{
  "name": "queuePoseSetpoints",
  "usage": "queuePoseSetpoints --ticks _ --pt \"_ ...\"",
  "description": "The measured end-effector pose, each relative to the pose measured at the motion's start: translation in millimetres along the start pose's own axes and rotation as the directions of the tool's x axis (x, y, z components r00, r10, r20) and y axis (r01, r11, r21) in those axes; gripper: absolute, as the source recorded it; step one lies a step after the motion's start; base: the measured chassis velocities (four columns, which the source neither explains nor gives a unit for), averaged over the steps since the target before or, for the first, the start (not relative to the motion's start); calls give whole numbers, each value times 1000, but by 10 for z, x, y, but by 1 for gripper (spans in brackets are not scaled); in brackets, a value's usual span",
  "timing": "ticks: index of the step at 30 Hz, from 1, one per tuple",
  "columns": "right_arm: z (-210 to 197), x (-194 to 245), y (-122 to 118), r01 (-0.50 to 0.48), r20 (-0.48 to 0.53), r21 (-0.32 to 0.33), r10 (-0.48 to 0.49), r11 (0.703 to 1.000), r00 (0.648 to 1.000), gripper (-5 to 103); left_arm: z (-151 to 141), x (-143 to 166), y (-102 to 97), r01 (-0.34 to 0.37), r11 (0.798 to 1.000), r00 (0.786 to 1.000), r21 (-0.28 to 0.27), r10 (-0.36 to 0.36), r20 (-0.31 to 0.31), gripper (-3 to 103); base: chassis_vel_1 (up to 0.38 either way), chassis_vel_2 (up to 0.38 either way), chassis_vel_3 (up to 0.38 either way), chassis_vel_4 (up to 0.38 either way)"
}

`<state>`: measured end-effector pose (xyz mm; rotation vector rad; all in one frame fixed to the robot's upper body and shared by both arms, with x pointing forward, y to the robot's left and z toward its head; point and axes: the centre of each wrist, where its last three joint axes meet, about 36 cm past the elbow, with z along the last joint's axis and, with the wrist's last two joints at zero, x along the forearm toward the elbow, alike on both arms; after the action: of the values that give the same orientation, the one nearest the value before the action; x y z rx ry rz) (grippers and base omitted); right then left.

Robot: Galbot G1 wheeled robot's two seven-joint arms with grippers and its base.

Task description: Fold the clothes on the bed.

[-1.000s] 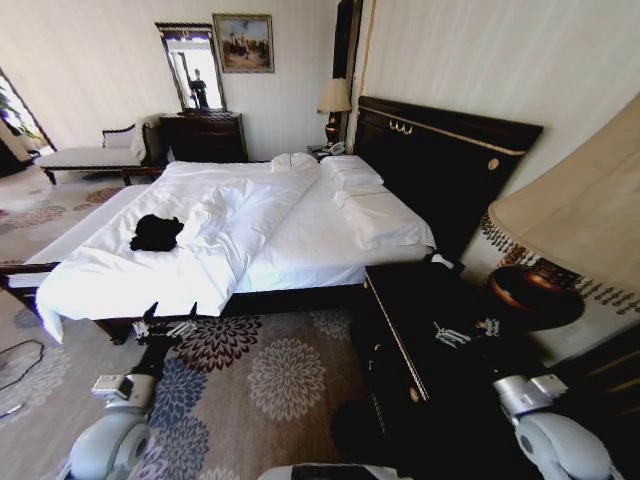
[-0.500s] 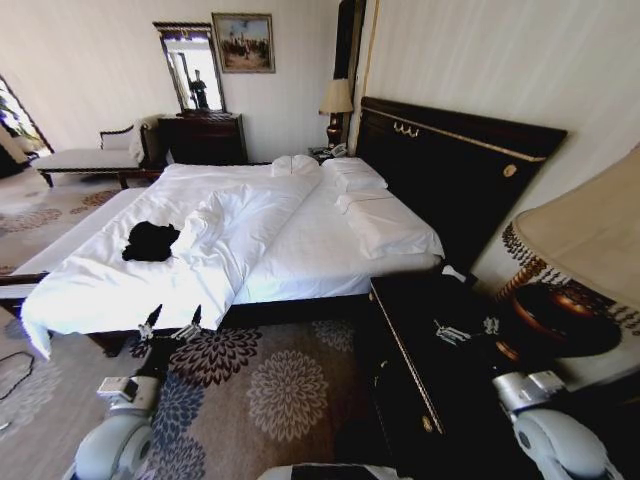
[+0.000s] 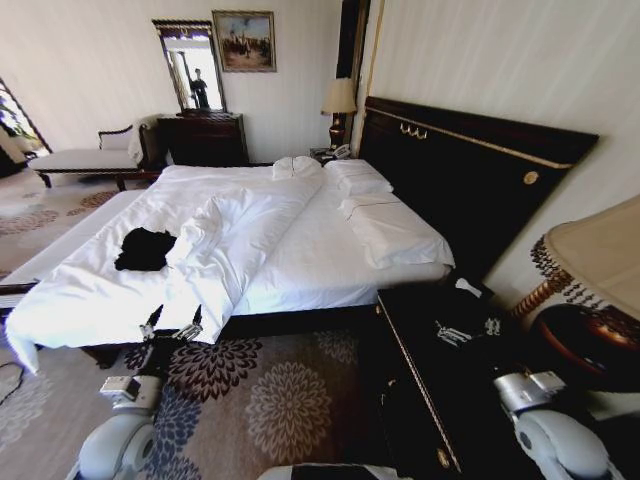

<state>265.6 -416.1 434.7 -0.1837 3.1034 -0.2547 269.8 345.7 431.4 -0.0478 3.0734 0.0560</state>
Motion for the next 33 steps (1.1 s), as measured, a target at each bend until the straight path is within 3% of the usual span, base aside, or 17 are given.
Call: queuePoseSetpoints --ticks 33 --pt "55 4 30 3 -11 -4 -3 1000 1000 100 35 34 -44 1 1000 1000 12 0 -16 100 -137 130 136 -130"
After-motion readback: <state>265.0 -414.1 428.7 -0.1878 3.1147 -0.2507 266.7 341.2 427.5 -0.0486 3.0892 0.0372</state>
